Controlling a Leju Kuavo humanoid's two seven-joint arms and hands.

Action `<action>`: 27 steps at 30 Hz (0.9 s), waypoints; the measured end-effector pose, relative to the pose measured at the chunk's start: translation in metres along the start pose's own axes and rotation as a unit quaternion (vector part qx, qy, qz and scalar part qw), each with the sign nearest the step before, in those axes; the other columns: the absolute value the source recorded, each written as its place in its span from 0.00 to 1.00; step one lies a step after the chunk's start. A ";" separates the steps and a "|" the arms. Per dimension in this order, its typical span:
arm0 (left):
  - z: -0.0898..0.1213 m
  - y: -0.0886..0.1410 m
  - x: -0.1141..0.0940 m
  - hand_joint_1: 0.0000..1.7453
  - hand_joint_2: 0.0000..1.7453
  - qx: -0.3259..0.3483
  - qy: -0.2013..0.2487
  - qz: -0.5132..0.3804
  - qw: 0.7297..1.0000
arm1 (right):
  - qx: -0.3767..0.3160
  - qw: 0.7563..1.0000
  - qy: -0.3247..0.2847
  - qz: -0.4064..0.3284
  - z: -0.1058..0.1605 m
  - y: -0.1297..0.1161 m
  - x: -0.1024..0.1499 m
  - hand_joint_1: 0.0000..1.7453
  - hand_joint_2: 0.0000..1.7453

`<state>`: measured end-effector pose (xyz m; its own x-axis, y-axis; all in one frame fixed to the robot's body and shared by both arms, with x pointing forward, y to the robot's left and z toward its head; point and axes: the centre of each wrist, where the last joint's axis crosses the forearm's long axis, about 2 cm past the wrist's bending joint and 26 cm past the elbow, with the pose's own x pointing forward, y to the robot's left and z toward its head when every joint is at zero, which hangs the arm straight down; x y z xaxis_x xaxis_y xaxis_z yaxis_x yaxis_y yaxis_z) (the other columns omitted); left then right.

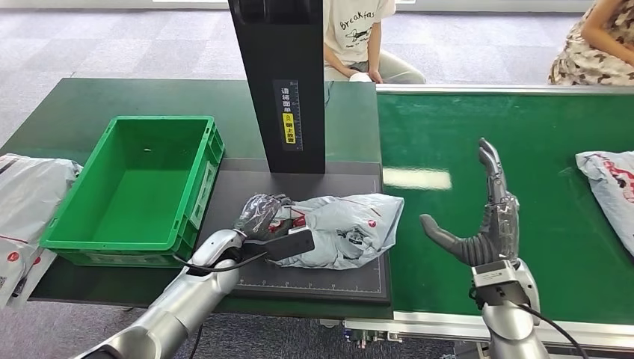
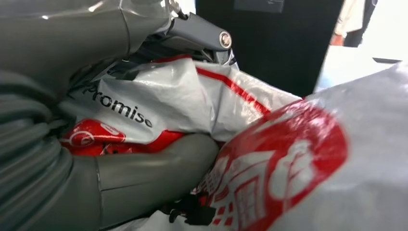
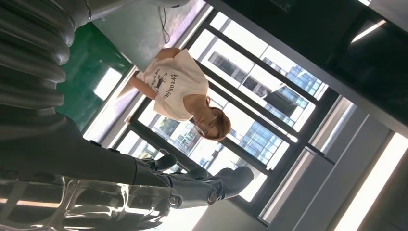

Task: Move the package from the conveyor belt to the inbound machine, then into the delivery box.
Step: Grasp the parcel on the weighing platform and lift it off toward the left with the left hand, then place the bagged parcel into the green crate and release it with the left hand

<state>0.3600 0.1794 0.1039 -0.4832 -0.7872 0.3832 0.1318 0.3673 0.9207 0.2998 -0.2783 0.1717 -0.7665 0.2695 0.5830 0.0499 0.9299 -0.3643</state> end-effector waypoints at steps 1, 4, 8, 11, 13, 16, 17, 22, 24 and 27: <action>0.002 -0.001 0.001 1.00 1.00 0.016 -0.019 0.013 1.000 | -0.002 1.000 0.001 -0.001 0.001 0.000 0.001 0.00 1.00; 0.010 -0.001 0.008 1.00 1.00 0.118 -0.092 0.037 0.988 | -0.011 1.000 0.003 -0.010 0.004 -0.001 0.003 0.00 1.00; 0.016 0.015 0.022 1.00 1.00 0.252 -0.150 -0.002 0.956 | -0.022 1.000 0.002 -0.022 0.004 -0.002 0.005 0.00 1.00; 0.023 0.030 0.030 1.00 1.00 0.302 -0.190 -0.054 0.933 | -0.027 0.999 0.001 -0.028 0.002 -0.002 0.005 0.00 1.00; 0.028 0.044 0.034 1.00 1.00 0.330 -0.208 -0.092 0.916 | -0.032 0.999 0.001 -0.030 0.000 -0.002 0.006 0.00 1.00; 0.036 0.068 0.030 1.00 1.00 0.371 -0.178 -0.145 0.900 | -0.037 0.999 0.002 -0.029 -0.004 -0.002 0.006 0.00 1.00; 0.038 0.075 0.024 1.00 1.00 0.382 -0.153 -0.158 0.898 | -0.038 0.999 0.003 -0.028 -0.004 -0.001 0.006 0.00 1.00; 0.051 0.101 -0.015 1.00 1.00 0.408 0.031 -0.190 0.892 | -0.045 0.999 0.001 -0.019 -0.002 0.000 0.009 0.00 1.00; 0.056 0.110 -0.035 1.00 1.00 0.413 0.096 -0.200 0.883 | -0.045 0.999 0.000 -0.016 -0.001 0.000 0.010 0.00 1.00; 0.066 0.120 -0.067 1.00 1.00 0.407 0.177 -0.213 0.870 | -0.045 0.999 0.000 -0.013 -0.001 -0.001 0.010 0.00 1.00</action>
<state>0.3516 0.3092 0.1838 -0.0221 -0.9881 0.1520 -0.7207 0.1211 0.6826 0.2930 -0.2763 0.1783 -0.7679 0.2446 0.5921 0.0870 0.9555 -0.2819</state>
